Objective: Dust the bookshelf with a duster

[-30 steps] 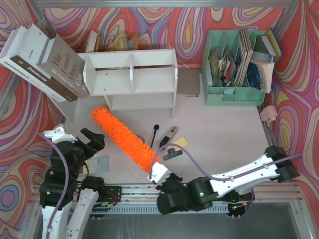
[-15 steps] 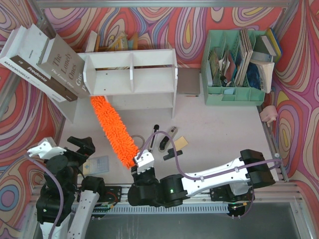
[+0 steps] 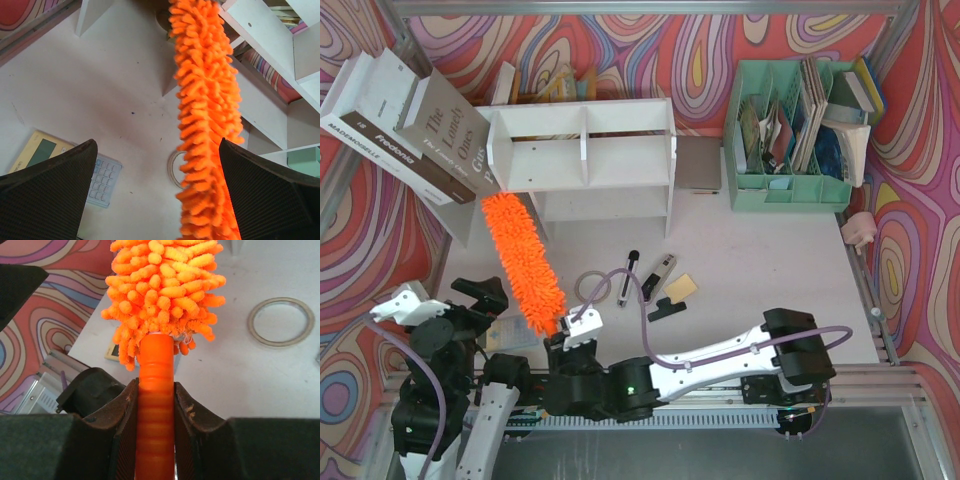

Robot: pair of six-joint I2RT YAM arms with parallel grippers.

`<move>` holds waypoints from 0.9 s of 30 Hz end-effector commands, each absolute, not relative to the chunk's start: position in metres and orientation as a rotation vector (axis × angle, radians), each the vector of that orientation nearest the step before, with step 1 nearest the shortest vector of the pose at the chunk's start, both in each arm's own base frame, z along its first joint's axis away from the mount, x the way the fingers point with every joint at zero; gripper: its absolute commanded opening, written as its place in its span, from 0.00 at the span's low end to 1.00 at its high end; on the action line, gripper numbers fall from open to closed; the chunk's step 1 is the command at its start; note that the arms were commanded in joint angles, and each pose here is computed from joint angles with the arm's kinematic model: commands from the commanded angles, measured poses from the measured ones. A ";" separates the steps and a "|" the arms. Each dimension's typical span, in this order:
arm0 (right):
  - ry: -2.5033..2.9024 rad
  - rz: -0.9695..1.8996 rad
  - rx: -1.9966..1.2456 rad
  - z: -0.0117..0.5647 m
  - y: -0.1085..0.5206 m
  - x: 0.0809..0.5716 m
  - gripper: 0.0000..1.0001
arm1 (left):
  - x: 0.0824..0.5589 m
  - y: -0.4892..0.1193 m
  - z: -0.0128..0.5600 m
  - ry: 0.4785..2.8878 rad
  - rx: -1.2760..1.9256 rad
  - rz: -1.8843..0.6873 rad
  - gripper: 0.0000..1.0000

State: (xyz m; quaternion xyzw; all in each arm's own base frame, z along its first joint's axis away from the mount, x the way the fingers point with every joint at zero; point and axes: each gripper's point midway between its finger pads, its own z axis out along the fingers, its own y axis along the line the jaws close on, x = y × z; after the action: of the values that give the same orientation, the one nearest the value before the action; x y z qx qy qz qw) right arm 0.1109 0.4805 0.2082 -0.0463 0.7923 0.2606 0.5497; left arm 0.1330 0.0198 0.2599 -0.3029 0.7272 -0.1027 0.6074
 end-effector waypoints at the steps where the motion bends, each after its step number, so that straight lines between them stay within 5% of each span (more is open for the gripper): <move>1: 1.786 0.758 -0.038 0.247 0.517 0.124 0.00 | 0.131 0.022 0.259 1.670 -0.711 -0.232 0.98; 13: 1.811 0.836 -0.230 0.234 0.585 0.120 0.00 | 0.129 0.022 0.260 1.659 -0.709 -0.237 0.98; 27: 1.835 0.647 0.248 0.218 0.472 0.151 0.00 | 0.131 0.020 0.260 1.671 -0.700 -0.244 0.98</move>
State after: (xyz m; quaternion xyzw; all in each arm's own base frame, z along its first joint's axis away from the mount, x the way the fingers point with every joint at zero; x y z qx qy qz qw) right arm 0.1360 0.4996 0.1864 0.0040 0.8032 0.2663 0.5329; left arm 0.1311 0.0201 0.2612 -0.3028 0.7234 -0.1055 0.6115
